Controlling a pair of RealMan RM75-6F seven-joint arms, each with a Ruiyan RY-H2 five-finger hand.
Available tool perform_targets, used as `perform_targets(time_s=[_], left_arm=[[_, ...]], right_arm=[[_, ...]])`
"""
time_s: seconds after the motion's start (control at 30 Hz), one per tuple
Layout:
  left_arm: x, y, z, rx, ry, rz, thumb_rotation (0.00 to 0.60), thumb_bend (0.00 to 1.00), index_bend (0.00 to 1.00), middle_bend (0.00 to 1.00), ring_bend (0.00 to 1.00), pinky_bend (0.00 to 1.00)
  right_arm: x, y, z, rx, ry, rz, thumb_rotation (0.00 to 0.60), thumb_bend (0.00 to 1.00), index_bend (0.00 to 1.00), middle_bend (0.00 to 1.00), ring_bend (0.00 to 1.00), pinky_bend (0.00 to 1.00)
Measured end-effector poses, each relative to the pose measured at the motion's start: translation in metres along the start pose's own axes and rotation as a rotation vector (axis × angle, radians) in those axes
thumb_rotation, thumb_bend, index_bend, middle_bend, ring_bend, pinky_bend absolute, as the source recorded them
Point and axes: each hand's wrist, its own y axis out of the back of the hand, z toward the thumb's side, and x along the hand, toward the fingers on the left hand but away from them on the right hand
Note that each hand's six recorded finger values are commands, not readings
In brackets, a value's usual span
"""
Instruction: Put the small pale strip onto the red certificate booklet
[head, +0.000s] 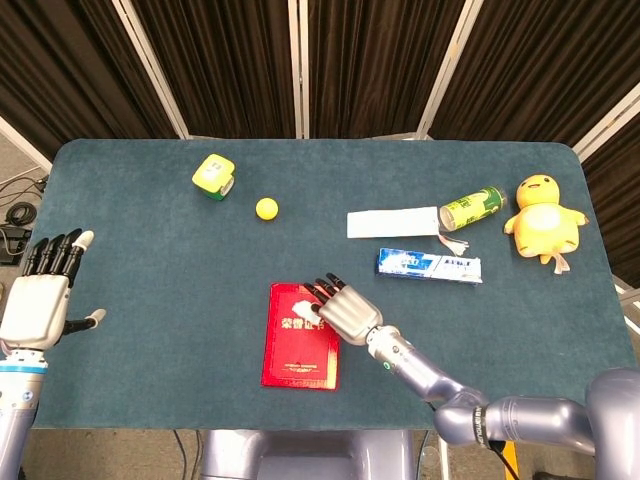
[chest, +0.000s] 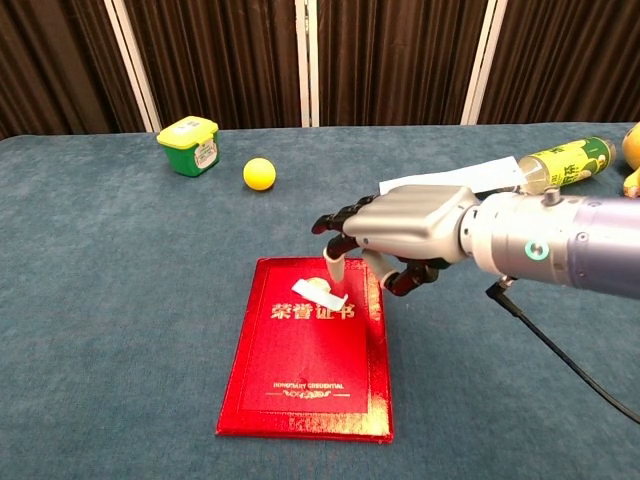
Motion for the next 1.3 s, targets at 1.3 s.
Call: perform_targets(time_s=[1.3], left_arm=[[0.001, 0.003, -0.001, -0.019, -0.011, 0.0, 0.6, 0.0, 0.0, 0.0, 0.0, 0.0]], right_arm=[[0.004, -0.026, 0.002, 0.08, -0.005, 0.033, 0.6, 0.94, 0.38, 0.0, 0.0, 0.0]])
